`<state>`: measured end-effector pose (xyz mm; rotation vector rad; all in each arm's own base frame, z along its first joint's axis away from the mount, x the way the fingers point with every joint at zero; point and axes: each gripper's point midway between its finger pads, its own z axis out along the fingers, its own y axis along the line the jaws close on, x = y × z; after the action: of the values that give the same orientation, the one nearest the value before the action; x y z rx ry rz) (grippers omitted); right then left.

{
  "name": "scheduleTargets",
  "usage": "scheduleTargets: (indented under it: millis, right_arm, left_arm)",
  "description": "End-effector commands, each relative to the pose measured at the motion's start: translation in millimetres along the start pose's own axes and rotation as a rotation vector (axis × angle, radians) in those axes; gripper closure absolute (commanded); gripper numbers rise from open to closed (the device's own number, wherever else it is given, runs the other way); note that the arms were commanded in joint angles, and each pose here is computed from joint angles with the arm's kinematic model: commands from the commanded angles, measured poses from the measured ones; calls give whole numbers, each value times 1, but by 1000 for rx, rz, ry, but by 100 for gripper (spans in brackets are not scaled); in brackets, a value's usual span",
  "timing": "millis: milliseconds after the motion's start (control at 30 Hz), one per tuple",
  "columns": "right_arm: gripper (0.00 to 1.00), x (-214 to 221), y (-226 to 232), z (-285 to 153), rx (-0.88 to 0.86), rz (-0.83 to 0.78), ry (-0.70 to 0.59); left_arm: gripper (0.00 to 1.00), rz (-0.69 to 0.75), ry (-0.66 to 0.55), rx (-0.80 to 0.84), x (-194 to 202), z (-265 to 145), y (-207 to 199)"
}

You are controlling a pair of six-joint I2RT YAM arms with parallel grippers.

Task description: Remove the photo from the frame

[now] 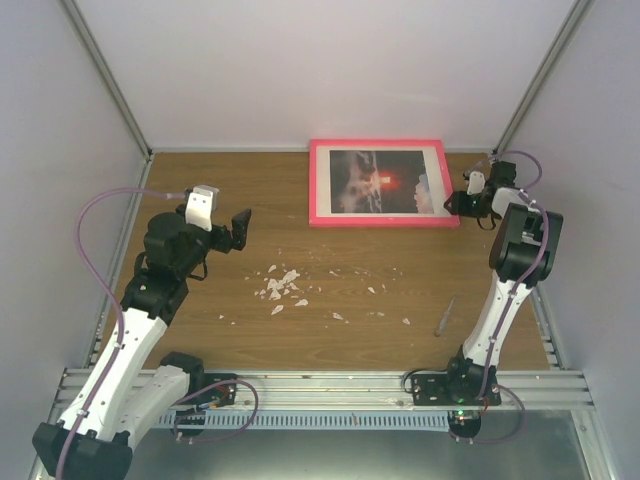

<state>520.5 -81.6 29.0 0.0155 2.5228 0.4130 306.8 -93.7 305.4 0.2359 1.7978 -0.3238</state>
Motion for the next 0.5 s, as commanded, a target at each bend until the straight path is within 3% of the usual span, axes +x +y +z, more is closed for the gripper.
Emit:
scheduleTargets:
  millis: [0,467]
  right_arm:
    - [55,5,-1,9,-24,-13,12]
    - [95,11,44,-6,-109,-155,-9]
  left_arm:
    - [1,12,-16,20,-1,0,-4]
    - [1,-19,18,60,3,5,-11]
